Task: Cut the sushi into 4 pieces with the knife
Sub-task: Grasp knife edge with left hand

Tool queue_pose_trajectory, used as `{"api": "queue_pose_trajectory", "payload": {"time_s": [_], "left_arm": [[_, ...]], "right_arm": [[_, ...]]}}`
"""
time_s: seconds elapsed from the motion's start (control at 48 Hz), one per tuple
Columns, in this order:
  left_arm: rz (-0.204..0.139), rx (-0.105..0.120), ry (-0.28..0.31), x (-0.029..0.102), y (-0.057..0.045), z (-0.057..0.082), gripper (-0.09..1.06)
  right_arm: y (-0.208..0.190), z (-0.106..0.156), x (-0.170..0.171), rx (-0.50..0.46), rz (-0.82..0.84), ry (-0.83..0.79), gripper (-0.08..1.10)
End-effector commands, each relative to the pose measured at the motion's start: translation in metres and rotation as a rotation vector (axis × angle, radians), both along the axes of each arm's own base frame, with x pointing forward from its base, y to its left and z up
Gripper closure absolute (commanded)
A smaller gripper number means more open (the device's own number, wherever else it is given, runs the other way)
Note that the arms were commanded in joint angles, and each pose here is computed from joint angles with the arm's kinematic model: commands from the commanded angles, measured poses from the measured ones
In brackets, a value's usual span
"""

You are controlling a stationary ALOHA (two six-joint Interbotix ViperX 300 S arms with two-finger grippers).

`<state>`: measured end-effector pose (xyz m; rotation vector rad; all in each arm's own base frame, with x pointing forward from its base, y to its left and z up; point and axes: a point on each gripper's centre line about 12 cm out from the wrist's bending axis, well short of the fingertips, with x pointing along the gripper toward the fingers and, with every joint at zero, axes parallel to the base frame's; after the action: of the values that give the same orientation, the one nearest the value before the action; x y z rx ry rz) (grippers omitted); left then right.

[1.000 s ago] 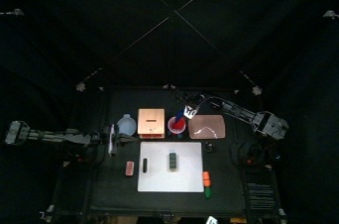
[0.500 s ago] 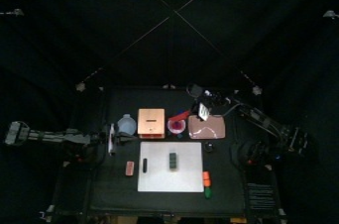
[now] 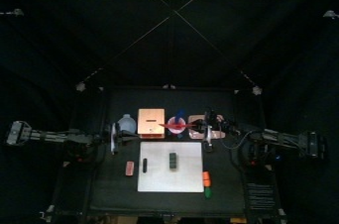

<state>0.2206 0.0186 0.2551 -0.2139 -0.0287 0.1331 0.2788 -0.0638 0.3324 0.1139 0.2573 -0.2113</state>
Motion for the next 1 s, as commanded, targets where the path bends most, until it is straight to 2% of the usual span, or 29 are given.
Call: {"api": "queue_pose_trajectory", "payload": {"time_s": [0.021, 0.208, 0.354, 0.479, 0.5, 0.625, 0.688, 0.812, 1.0], "left_arm": [[0.0, 0.013, -0.011, 0.011, 0.0, 0.009, 0.28], [-0.015, 0.042, 0.029, 0.026, -0.001, 0.004, 0.1], [-0.022, 0.054, 0.068, 0.038, -0.001, -0.002, 0.04], [-0.037, 0.086, 0.094, 0.05, -0.002, -0.006, 0.04], [-0.043, 0.099, 0.094, 0.053, -0.003, -0.008, 0.04], [-0.057, 0.136, 0.082, 0.062, -0.004, -0.011, 0.04], [-0.059, 0.147, 0.072, 0.065, -0.004, -0.013, 0.04], [-0.055, 0.156, 0.062, 0.075, -0.003, -0.018, 0.04], [-0.035, 0.156, 0.078, 0.093, 0.003, -0.031, 0.04]], "right_arm": [[0.014, -0.003, -0.001, -0.05, 0.038, -0.056, 0.95], [0.032, -0.025, 0.004, -0.115, 0.106, -0.058, 0.95], [0.04, -0.036, 0.013, -0.145, 0.136, -0.06, 0.95], [0.04, -0.037, 0.021, -0.157, 0.139, -0.066, 0.95], [0.04, -0.037, 0.022, -0.158, 0.139, -0.066, 0.95], [0.041, -0.037, 0.026, -0.169, 0.146, -0.063, 0.95], [0.041, -0.035, 0.026, -0.171, 0.146, -0.066, 0.95], [0.041, -0.033, 0.027, -0.173, 0.147, -0.072, 0.95], [0.043, -0.031, 0.028, -0.175, 0.155, -0.079, 0.95]]}}
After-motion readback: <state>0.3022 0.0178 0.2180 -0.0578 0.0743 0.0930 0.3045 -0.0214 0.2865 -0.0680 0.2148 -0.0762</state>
